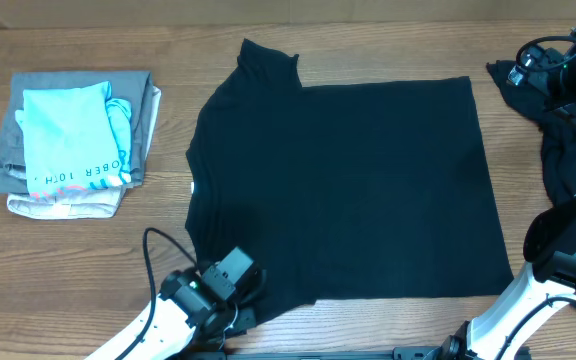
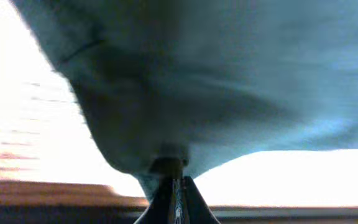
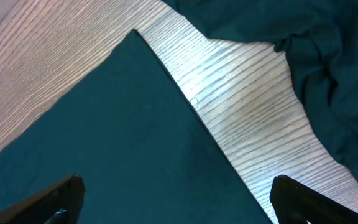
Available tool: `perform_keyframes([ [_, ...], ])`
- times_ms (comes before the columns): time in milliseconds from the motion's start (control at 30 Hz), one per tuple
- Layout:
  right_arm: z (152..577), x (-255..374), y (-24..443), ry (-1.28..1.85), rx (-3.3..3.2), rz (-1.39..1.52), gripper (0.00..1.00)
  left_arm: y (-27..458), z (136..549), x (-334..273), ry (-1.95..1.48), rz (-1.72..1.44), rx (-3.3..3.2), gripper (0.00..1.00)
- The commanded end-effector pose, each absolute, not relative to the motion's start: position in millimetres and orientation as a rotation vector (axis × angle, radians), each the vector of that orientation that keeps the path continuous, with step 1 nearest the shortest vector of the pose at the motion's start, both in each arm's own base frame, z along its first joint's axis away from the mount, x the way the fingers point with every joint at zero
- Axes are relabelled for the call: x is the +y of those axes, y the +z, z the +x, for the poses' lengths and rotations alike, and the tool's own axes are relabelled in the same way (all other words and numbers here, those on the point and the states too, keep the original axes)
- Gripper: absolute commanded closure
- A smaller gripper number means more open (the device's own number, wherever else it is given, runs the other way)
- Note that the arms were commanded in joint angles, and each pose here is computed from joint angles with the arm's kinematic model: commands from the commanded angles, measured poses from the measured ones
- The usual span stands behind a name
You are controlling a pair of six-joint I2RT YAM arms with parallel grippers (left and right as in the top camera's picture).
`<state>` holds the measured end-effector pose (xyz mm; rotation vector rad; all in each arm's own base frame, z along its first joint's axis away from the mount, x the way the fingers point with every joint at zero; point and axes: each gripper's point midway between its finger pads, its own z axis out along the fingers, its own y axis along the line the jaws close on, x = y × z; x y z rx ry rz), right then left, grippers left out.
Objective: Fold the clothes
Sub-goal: 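Grasp the bottom-left hem of the black shirt with the left gripper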
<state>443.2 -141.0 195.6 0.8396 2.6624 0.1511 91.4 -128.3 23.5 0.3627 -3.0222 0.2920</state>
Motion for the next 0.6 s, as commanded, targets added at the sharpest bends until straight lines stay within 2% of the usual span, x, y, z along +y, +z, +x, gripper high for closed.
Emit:
perform_keyframes([
  [0,446,-140,198,0.158,2.652,0.831,0.0,54,112,-150,0.425,0.289,-3.079,0.96],
  [200,446,-140,198,0.158,2.652,0.831,0.0,69,143,-142,0.368,0.343,-3.229,0.96],
  [567,446,-140,198,0.157,2.652,0.831,0.0,79,205,-104,0.272,0.658,-3.429,0.96],
])
